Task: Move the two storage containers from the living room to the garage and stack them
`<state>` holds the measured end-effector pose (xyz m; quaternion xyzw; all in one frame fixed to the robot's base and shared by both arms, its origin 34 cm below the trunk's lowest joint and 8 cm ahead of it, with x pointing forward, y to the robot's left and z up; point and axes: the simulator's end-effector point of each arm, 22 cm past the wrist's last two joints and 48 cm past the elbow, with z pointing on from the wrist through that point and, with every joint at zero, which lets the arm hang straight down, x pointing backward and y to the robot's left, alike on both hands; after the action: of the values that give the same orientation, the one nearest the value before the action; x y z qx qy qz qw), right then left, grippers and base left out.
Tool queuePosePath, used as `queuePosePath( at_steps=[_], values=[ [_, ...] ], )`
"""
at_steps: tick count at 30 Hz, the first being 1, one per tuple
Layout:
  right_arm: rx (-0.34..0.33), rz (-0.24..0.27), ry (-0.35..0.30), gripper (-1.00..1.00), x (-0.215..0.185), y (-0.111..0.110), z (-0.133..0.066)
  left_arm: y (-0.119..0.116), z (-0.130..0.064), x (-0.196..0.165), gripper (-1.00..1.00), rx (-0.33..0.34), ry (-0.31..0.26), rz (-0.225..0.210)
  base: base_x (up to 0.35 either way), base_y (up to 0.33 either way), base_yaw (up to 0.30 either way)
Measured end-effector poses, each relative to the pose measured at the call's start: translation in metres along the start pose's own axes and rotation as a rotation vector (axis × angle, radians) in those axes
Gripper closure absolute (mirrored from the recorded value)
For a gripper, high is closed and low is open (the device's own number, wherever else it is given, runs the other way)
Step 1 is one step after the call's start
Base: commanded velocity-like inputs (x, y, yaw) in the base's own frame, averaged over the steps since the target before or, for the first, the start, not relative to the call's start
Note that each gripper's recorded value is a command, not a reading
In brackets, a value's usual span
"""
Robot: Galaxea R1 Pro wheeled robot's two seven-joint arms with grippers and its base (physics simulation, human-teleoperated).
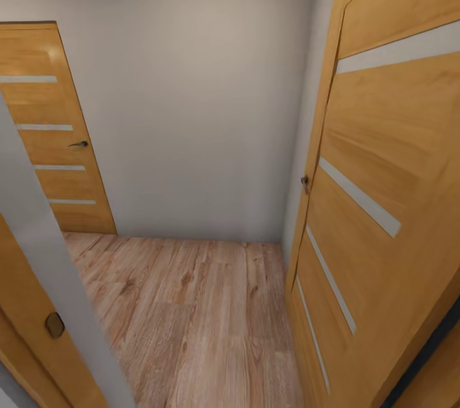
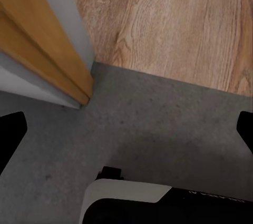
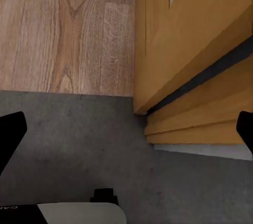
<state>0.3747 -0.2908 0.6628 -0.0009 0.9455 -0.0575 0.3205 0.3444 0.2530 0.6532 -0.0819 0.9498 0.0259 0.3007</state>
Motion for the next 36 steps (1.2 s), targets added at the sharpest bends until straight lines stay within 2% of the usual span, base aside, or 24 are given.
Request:
queuePosePath(
  at_steps=[9,36],
  values=[
    [-0.001,-0.001,0.0,-1.0,0.0,0.0001,0.0001,0.0,0.0002,-0.0003,-1.0,0.0,-0.001,0.0,0.265,0.0,0.0],
    [-0.015,-0.02,-0.002,-1.0,-0.0004,0.0051,0.0001,0.0006,0.0004,-0.0007,-1.0,-0.001,-0.002,-0.001,0.039,0.021,0.0]
  ],
)
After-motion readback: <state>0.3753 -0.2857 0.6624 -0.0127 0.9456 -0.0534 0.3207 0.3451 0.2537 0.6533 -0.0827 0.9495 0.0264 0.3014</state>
